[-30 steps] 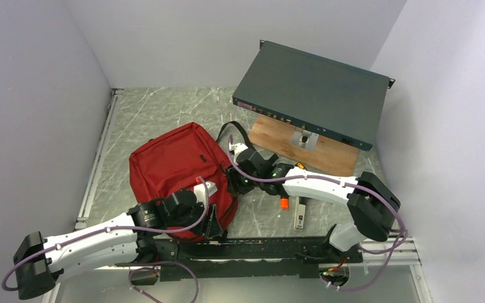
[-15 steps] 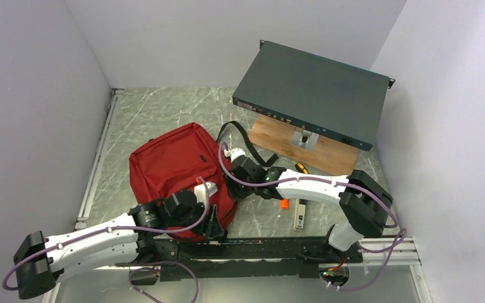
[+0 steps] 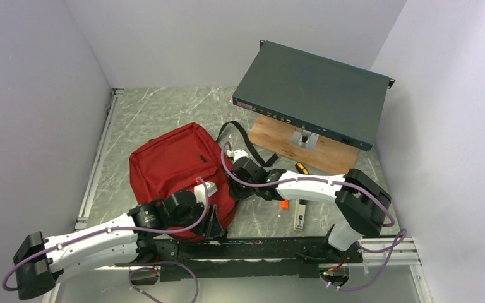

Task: Pack the student bag
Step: Zip the student bag at the center of the board.

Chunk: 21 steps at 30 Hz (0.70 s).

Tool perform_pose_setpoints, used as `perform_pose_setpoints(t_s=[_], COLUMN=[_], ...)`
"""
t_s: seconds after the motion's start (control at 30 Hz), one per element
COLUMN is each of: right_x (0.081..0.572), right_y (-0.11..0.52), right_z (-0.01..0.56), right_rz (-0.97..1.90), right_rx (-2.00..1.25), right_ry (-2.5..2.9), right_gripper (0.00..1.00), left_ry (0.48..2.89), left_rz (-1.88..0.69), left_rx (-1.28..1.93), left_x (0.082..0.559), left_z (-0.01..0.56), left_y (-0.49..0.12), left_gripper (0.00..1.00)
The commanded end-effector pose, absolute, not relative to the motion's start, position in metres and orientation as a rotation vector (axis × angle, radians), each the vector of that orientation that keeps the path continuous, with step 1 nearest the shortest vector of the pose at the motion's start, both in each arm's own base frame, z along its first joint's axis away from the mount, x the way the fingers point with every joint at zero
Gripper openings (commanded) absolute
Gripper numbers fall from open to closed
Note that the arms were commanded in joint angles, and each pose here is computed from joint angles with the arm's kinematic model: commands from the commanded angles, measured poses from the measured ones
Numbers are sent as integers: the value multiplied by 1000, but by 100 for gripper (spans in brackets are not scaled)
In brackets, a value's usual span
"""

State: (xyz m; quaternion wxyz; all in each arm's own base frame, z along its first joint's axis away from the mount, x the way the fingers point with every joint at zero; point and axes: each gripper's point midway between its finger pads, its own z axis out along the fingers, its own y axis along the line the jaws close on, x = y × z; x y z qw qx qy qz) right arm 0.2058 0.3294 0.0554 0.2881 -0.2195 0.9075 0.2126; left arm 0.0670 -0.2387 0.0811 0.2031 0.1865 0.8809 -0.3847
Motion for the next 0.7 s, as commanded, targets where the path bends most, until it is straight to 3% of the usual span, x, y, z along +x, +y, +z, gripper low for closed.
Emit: perform_pose_setpoints(t_s=[0.0, 0.13, 0.47, 0.67], right_x=[212, 208, 206, 217], right_y=[322, 319, 329, 327], right_z=[59, 61, 85, 90], right_rz=[569, 648, 912, 862], right_rx=[-526, -499, -424, -408], right_ry=[2397, 2387, 2285, 2261], right_gripper=[42, 40, 10, 0], left_ry=[2438, 2442, 2467, 2480], left_rz=[-1155, -1151, -1144, -1127], left_rx=[533, 538, 528, 516], left_x=[60, 60, 57, 57], left_z=[89, 89, 83, 82], left_y=[-245, -245, -242, -239], left_gripper=[54, 54, 54, 53])
